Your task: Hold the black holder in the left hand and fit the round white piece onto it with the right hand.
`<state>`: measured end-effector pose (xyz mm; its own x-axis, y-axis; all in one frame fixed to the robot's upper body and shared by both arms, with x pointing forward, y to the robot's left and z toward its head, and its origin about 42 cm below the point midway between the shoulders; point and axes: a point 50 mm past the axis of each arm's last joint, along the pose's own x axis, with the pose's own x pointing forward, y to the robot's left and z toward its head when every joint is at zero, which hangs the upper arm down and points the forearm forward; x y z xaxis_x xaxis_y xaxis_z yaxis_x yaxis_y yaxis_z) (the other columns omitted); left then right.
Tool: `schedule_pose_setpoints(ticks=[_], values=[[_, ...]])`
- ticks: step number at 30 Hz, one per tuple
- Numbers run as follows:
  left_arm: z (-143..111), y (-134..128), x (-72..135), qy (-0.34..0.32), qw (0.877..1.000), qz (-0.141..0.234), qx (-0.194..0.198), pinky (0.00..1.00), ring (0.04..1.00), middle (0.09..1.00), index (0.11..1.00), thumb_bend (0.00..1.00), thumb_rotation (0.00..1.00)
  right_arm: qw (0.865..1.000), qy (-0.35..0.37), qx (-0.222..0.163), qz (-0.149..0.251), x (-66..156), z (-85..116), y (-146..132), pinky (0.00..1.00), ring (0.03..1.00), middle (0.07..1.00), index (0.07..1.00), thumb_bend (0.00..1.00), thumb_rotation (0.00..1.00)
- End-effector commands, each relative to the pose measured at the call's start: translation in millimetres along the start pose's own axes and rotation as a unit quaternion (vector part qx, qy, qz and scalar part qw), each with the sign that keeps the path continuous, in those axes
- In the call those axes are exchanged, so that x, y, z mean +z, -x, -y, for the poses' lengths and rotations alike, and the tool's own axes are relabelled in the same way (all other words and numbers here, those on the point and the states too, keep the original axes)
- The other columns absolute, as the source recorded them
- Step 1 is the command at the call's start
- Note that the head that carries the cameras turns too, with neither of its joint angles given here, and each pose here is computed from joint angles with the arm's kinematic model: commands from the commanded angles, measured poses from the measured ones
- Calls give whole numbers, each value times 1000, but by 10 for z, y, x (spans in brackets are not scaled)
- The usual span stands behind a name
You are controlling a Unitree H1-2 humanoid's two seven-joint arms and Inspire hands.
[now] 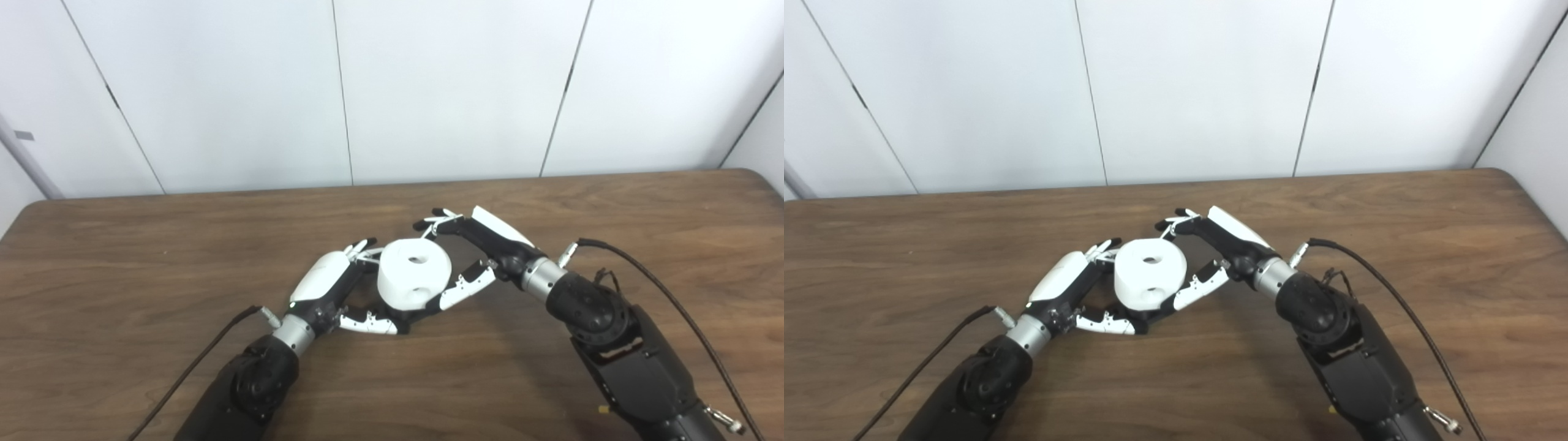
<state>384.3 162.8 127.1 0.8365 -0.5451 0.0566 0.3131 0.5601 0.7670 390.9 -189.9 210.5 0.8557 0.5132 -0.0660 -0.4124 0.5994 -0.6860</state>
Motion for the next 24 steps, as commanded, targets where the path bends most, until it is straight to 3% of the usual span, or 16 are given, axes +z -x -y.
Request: schedule_pose_setpoints(ticks=[1,24], values=[[27,-29,76,-5,1000,12,-14,1000,1000,882,481,525,55,999,20,-11,22,93,105,-52,1000,1000,866,486,517,155],[48,-40,120,-2,1000,11,-16,1000,1000,886,481,525,55,998,53,5,25,119,141,-140,1000,1000,864,486,517,156]])
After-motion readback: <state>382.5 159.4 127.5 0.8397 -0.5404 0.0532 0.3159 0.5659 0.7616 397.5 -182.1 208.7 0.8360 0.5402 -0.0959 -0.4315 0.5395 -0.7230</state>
